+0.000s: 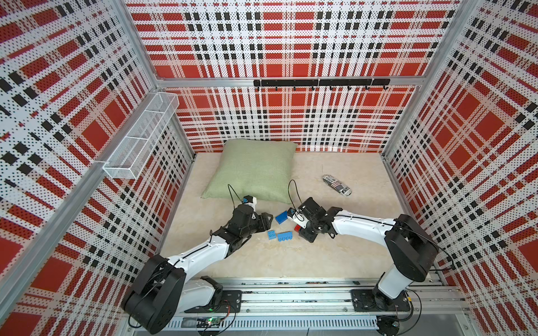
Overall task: Assemble a heart with lego
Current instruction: Assemble the lego brick with the lego brick.
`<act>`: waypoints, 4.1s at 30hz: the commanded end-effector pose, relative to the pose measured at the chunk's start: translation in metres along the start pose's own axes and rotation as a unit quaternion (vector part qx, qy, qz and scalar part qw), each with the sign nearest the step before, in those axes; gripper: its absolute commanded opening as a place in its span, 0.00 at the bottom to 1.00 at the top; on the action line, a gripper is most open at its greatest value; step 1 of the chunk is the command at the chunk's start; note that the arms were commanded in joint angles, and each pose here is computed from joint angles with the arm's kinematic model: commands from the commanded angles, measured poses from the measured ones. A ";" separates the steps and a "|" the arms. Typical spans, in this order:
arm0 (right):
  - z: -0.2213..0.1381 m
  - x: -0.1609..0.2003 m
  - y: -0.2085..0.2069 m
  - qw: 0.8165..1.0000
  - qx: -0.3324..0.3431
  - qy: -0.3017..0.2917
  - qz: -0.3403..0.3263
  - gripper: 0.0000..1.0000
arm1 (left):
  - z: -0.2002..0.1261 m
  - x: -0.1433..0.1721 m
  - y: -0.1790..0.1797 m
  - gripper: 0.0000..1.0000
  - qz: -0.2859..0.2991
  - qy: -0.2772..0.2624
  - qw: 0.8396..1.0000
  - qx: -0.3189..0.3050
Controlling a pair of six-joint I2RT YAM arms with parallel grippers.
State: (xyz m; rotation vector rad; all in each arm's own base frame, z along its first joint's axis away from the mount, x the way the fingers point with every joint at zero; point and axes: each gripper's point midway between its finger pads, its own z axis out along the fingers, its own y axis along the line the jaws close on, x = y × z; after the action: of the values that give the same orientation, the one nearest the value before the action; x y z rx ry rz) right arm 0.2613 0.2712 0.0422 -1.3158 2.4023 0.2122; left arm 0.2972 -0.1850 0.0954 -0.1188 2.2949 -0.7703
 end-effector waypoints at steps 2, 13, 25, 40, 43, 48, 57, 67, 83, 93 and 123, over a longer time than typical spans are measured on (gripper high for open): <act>0.012 0.022 0.010 0.998 -0.033 0.049 0.004 0.30 | -0.002 -0.005 -0.003 0.65 0.004 -0.012 1.000 0.015; -0.018 0.003 0.002 1.000 -0.009 0.005 0.001 0.30 | 0.000 -0.004 -0.005 0.65 -0.001 -0.010 1.000 0.022; 0.000 0.021 0.010 0.999 -0.011 0.037 0.001 0.29 | 0.000 -0.003 -0.003 0.65 -0.001 -0.008 1.000 0.020; 0.005 0.035 0.002 0.997 0.001 0.045 0.055 0.30 | 0.001 -0.002 -0.002 0.65 0.001 -0.007 1.000 0.018; 0.008 0.032 0.006 0.997 -0.015 0.042 0.066 0.30 | 0.002 -0.002 -0.003 0.65 0.002 -0.006 1.000 0.019; 0.007 0.037 0.006 0.995 -0.011 0.050 0.085 0.30 | 0.002 -0.001 -0.002 0.65 0.002 -0.004 1.000 0.018; 0.016 0.054 0.014 0.992 0.017 0.090 0.086 0.29 | 0.002 0.001 0.001 0.65 0.001 -0.004 1.000 0.012; 0.025 0.062 0.013 0.991 0.015 0.099 0.085 0.30 | 0.004 0.003 0.004 0.65 -0.002 -0.002 1.000 0.008; -0.001 0.026 -0.006 0.995 0.051 0.021 0.083 0.28 | 0.003 0.003 0.004 0.65 -0.004 -0.003 1.000 0.010; -0.007 0.027 0.000 0.997 0.049 0.007 0.067 0.29 | -0.001 0.001 0.003 0.65 -0.003 -0.010 1.000 0.012; -0.015 0.013 -0.001 0.996 0.030 -0.019 0.077 0.56 | -0.002 0.001 0.002 0.66 -0.001 -0.009 1.000 0.014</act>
State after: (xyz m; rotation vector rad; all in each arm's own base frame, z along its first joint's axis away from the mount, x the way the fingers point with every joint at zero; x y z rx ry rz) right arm 0.2433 0.2472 0.0394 -1.1075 2.4853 0.1779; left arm 0.2950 -0.1869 0.0912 -0.1152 2.2849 -0.8048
